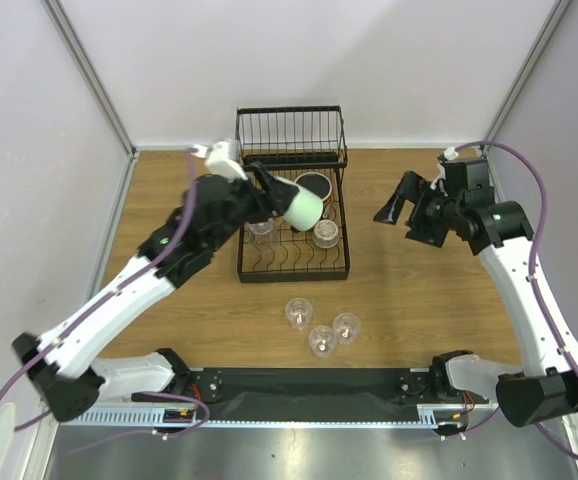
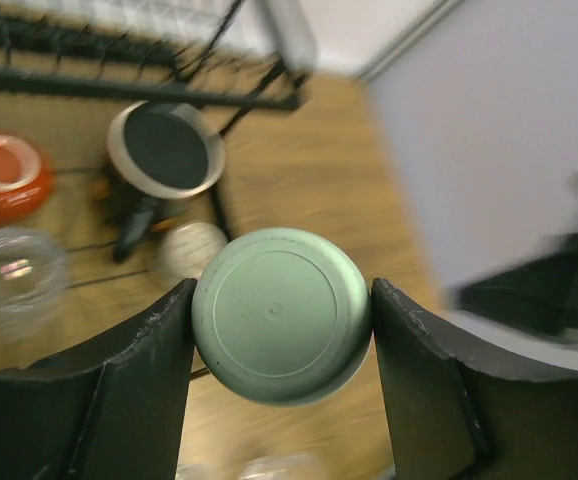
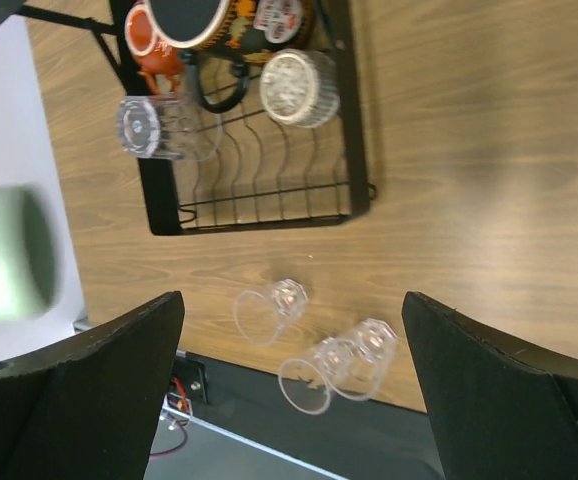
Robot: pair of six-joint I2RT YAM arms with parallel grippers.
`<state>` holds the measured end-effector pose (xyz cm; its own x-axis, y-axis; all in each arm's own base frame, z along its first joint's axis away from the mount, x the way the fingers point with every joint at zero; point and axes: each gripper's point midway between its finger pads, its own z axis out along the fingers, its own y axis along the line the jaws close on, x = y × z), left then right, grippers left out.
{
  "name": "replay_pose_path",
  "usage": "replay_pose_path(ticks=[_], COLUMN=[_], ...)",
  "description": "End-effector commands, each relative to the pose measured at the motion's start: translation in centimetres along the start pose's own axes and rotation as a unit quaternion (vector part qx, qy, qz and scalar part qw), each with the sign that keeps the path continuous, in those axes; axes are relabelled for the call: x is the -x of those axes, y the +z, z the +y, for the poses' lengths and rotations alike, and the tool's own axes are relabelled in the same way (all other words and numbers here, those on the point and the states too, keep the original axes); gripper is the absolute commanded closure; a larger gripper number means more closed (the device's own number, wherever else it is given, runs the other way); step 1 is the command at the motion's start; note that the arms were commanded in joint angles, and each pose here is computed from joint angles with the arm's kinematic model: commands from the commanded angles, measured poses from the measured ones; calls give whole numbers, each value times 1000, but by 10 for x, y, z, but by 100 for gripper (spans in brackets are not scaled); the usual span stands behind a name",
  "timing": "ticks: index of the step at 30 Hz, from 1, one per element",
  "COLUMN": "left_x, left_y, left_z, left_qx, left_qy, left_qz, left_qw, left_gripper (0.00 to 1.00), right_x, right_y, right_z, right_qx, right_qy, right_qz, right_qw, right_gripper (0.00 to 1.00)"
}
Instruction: Load the cups into the dish rack
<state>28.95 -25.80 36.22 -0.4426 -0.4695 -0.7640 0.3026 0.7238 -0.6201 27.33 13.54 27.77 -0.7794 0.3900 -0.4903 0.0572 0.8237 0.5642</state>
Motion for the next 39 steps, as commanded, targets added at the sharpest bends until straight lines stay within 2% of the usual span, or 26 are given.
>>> replay_pose_path(ticks=[1, 3, 6, 10, 12, 18, 24, 39], left_x=[-13, -25, -45, -69, -81, -108, -135, -169], left_y=[13, 18, 32, 51, 60, 79, 90, 103], left_z=[21, 17, 21, 37, 49, 70, 85, 123], left_qx=[77, 78, 80, 109, 133, 154, 171, 217], left_qy=[126, 165, 179, 207, 245, 274, 264, 273], left_qz=[17, 23, 24, 32, 35, 47, 73, 82], left_qw=[989, 983, 980, 972, 960, 948, 946, 934], left_gripper=[100, 100, 100, 100, 100, 100, 100, 100], right_x=[-7, -9, -14, -18, -18, -15, -14, -15], right_y=[-26, -33, -43, -55, -60, -70, -70, -68], right_z=[-13, -21, -28, -29, -29, -30, -33, -35], right_qx=[-15, -24, -30, -28, -30, -38, -42, -40], right_qy=[-8, -11, -11, -14, -20, -30, -35, -31], right_qz=[-11, -12, -12, -16, -18, -22, -18, -10], right_qw=[1000, 1000, 999, 999, 999, 999, 998, 999], right_gripper=[2, 3, 3, 3, 3, 4, 4, 4])
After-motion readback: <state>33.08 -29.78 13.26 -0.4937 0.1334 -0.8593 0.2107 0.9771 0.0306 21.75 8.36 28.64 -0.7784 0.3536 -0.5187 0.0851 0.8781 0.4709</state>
